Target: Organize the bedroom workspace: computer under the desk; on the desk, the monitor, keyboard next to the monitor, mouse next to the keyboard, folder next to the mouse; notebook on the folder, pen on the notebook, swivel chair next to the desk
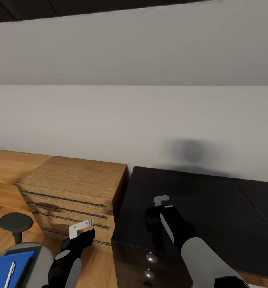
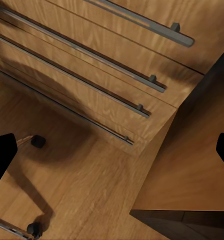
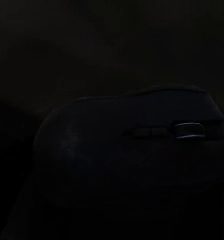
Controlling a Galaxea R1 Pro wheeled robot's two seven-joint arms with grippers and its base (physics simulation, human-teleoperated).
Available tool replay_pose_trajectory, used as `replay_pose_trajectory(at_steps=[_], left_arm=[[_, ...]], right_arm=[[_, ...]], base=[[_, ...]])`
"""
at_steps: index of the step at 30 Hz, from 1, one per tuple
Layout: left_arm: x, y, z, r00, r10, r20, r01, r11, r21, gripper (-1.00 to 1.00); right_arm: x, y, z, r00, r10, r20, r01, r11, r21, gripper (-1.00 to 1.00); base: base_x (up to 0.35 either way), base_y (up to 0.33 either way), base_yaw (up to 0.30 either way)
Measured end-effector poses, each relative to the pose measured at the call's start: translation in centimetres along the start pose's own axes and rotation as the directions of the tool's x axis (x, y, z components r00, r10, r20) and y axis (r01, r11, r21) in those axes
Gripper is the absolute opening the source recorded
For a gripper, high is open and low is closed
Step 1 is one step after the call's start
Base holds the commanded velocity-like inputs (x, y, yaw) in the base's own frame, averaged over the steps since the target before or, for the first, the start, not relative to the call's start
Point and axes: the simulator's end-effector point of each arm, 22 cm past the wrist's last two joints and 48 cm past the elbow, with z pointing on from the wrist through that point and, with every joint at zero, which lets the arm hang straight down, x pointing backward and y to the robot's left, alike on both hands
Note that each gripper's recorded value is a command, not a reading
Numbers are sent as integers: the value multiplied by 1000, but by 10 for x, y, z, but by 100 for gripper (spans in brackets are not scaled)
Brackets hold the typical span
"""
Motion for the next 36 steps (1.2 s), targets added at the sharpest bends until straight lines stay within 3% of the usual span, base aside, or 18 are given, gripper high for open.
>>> replay_pose_trajectory(at_steps=[31, 36], left_arm=[[-1, 3, 1, 1000, 7, 4, -7, 1000, -4, 100], [-1, 3, 1, 1000, 9, 4, -9, 1000, -4, 100]], right_arm=[[-2, 3, 0, 1000, 16, 8, -16, 1000, -15, -100], [-2, 3, 0, 1000, 16, 7, -16, 1000, -15, -100]], base=[[-1, 0, 0], [-182, 0, 0]])
